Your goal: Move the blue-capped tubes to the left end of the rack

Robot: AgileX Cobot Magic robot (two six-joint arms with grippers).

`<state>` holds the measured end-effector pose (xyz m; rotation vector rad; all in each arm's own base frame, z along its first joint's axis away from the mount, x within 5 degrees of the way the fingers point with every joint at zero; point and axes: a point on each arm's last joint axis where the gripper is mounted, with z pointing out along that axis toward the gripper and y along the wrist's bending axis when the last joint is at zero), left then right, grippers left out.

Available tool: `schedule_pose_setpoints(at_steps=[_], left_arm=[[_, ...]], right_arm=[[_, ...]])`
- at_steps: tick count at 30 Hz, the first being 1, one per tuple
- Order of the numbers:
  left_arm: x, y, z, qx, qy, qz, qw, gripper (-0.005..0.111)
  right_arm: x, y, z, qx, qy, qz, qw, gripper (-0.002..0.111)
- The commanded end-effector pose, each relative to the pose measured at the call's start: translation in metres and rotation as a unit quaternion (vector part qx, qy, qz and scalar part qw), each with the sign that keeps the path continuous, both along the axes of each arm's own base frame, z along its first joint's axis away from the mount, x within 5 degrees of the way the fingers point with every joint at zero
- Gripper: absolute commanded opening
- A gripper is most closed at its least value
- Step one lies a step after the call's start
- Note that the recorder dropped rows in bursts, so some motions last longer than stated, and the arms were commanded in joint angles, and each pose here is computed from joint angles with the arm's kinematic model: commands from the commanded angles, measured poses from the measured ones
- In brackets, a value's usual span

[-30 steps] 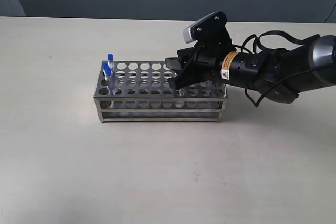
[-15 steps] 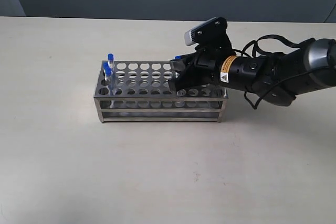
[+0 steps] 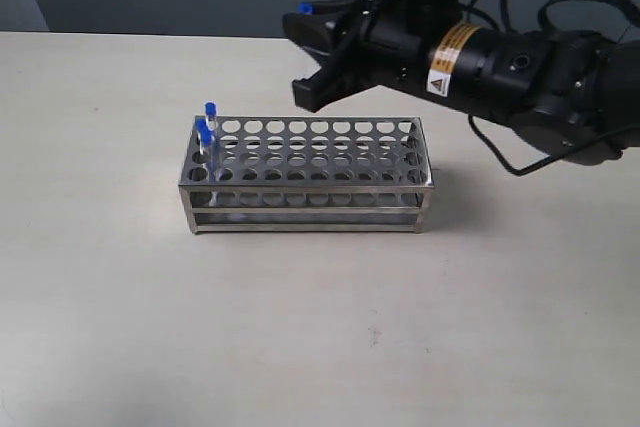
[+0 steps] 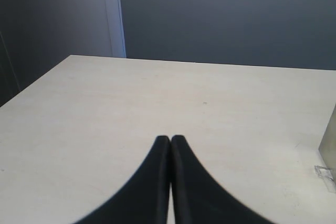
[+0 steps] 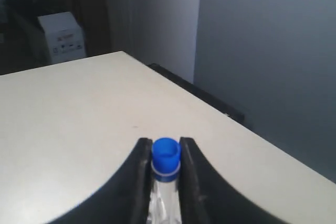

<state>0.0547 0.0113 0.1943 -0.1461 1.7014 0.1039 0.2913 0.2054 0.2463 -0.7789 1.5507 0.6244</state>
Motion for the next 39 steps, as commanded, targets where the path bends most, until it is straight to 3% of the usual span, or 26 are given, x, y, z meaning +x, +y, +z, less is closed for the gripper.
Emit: schedule_pose_setpoints(at_steps=[1, 14, 35, 39], left_arm=[[0.0, -0.001, 0.0, -0.003, -0.003, -0.004, 1.0, 0.0], [0.0, -0.001, 0.0, -0.003, -0.003, -0.004, 1.0, 0.0], [0.0, -0.001, 0.0, -0.003, -0.003, -0.004, 1.0, 0.0], [0.0, -0.001, 0.0, -0.003, -0.003, -0.004, 1.0, 0.0]], right_arm=[[-0.012, 0.029, -0.002, 0.001, -0.002, 0.048, 0.999, 0.0], [-0.007, 0.077, -0.033, -0.006, 0.03, 0.093, 0.995, 0.0], [0.007, 0.096, -0.081, -0.029, 0.085, 0.12, 0.989, 0.0], [0.007, 0.097, -0.087, -0.029, 0.09, 0.124, 0.988, 0.009]])
